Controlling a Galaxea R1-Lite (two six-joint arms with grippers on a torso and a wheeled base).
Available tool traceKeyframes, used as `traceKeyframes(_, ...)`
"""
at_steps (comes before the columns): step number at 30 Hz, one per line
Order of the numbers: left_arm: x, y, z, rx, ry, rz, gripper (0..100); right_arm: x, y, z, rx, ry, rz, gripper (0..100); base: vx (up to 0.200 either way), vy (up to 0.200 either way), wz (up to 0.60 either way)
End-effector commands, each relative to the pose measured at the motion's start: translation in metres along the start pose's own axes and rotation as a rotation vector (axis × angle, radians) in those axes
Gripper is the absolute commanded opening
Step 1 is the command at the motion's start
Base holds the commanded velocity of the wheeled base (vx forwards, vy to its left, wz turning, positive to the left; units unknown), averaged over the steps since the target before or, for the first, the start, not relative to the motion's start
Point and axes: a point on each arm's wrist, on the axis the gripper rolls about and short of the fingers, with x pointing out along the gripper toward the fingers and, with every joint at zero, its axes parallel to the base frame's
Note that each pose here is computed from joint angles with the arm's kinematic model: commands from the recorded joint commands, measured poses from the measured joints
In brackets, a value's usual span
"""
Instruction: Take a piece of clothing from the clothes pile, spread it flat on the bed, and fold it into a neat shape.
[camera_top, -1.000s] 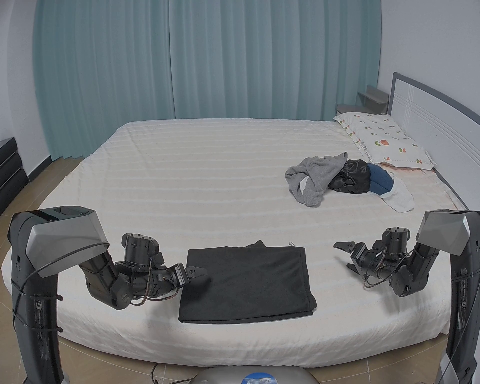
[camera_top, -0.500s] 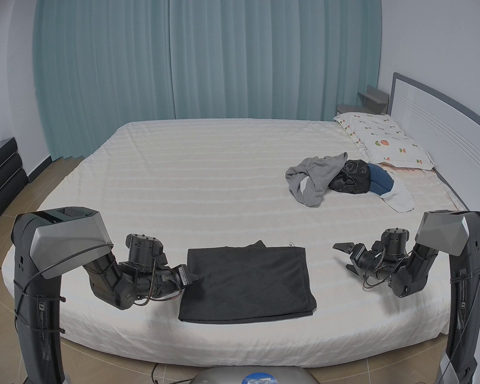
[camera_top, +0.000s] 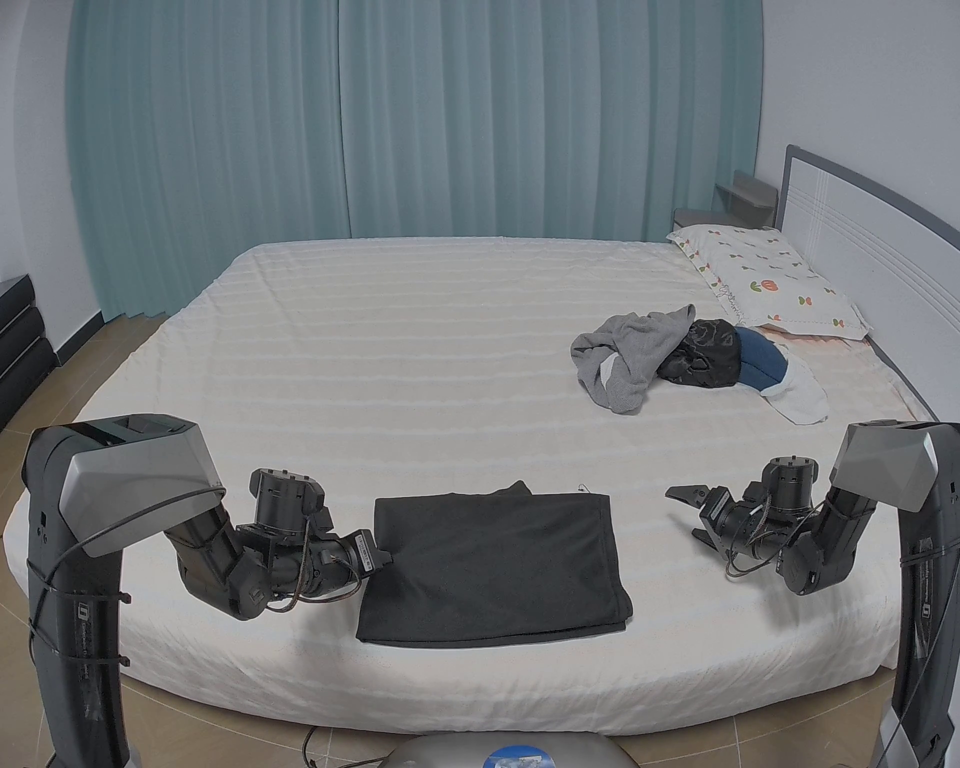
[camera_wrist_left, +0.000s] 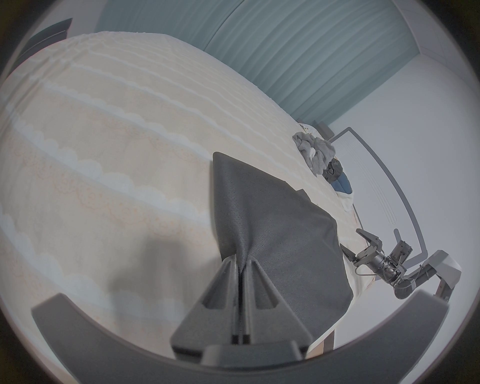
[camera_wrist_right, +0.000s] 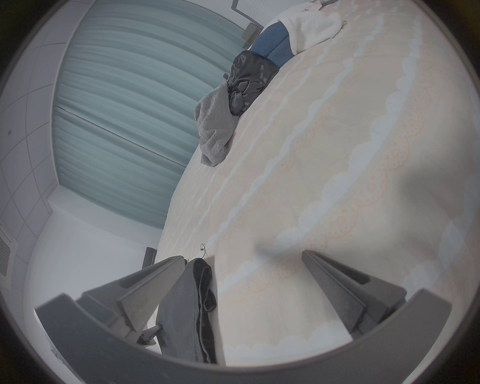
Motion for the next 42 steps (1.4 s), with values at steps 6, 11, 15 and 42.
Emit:
traceKeyframes(6, -0.0019, -0.0002, 0.0, -0.003, -0.003, 0.006, 0, 0.0002, -0.0001, -0.0001, 0.0, 0.001, 0.001, 100, 0.0, 0.0, 0.0)
traceKeyframes(11, -0.002, 0.0002, 0.0013, -0.006, -0.007, 0.006, 0, 0.0002, -0.0001, -0.0001, 0.0, -0.001, 0.0, 100, 0.0, 0.0, 0.0)
traceKeyframes(15, -0.0023, -0.0004, -0.0001, -0.007, -0.003, 0.006, 0, 0.0006, 0.0004, 0.0005, -0.001, -0.001, 0.003, 100, 0.0, 0.0, 0.0)
traceKeyframes(42, -0.0026, -0.0014, 0.0018, -0.01, -0.002, 0.025, 0, 0.0012, -0.0005, 0.0001, 0.0, -0.001, 0.0, 100, 0.0, 0.03, 0.0)
